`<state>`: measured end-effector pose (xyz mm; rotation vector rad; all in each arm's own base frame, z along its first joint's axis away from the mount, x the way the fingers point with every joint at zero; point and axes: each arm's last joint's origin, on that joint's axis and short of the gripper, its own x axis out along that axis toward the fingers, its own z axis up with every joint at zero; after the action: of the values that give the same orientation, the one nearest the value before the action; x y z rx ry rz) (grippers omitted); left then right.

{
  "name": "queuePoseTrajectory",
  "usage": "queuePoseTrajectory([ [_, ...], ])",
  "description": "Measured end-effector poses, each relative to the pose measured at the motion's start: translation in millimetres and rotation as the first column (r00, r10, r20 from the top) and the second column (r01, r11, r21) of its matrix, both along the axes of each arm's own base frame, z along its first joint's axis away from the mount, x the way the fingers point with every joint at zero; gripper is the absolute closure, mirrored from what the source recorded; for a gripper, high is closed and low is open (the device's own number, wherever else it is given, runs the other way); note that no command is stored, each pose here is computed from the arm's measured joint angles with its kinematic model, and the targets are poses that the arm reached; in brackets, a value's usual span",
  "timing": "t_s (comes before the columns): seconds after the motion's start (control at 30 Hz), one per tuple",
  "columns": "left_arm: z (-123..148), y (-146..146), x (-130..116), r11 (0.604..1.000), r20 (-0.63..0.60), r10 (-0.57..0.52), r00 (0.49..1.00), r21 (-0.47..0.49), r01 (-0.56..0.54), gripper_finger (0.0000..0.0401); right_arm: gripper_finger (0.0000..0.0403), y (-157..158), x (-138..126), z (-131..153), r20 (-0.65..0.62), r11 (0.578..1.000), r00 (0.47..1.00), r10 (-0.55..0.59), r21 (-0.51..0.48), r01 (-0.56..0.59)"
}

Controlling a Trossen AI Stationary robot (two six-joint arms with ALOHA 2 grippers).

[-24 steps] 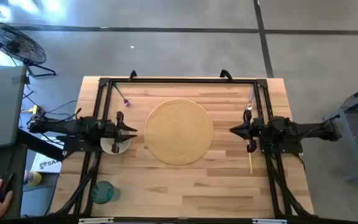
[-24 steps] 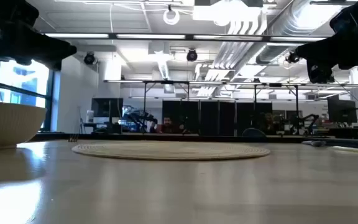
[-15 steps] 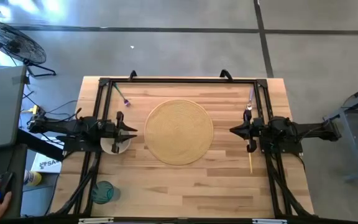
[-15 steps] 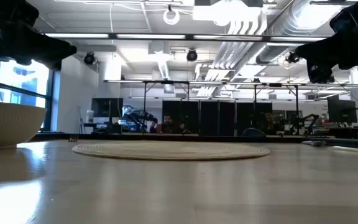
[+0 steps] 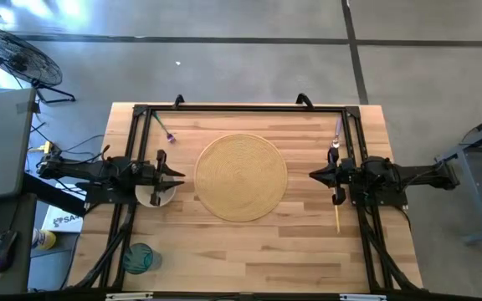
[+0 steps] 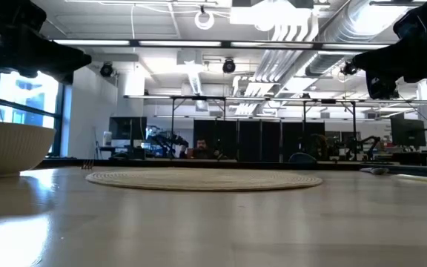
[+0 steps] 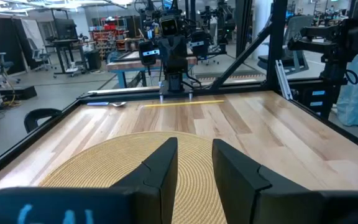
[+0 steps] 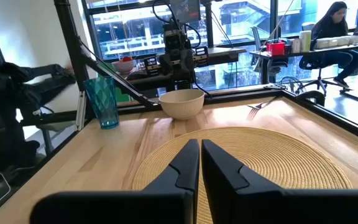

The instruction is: Pick & Place Utensil

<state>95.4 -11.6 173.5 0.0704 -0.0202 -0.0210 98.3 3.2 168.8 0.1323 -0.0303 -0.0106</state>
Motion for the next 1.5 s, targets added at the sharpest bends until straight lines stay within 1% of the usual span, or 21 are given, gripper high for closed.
queuePoseTrajectory([
  [0.83, 0.0, 0.0, 0.0, 1.000, 0.000, -0.001, 1.000, -0.003, 0.001, 0.0305, 0.0391, 0.0, 0.0, 0.0, 0.000, 1.000, 1.000, 0.000, 0.000, 0.000],
  [0.93, 3.1, 0.2, 0.1, 1.000, 0.037, 0.006, 0.999, -0.024, -0.005, 0.0305, 0.0391, 0.0, 0.0, 0.0, 0.000, 1.000, 1.000, 0.000, 0.000, 0.000],
  [1.0, 10.2, 1.0, -0.6, 0.998, 0.109, 0.030, 0.994, -0.055, -0.024, 0.0305, 0.0391, 0.0, 0.0, 0.0, 0.000, 1.000, 1.000, 0.000, 0.000, 0.000],
  [1.07, 14.6, 1.2, -1.4, 0.995, 0.154, 0.034, 0.988, -0.097, -0.019, 0.0305, 0.0391, 0.0, 0.0, 0.0, 0.000, 1.000, 1.000, 0.000, 0.000, 0.000],
  [1.17, 15.8, 1.1, -0.6, 0.991, 0.162, 0.033, 0.986, -0.133, -0.012, 0.0305, 0.0391, 0.0, 0.0, 0.1, 0.001, 1.000, 1.000, 0.000, 0.000, 0.000],
  [1.37, 18.0, 0.1, 5.9, 0.990, 0.168, 0.037, 0.985, -0.138, -0.014, 0.0305, 0.0391, 0.0, 0.0, 0.0, 0.000, 1.000, 1.000, 0.000, 0.000, 0.000],
  [1.5, 22.4, -1.1, 13.0, 0.991, 0.107, 0.035, 0.994, -0.131, -0.021, 0.0305, 0.0391, 0.0, 0.0, 0.1, 0.001, 1.000, 1.000, 0.000, 0.000, 0.000],
])
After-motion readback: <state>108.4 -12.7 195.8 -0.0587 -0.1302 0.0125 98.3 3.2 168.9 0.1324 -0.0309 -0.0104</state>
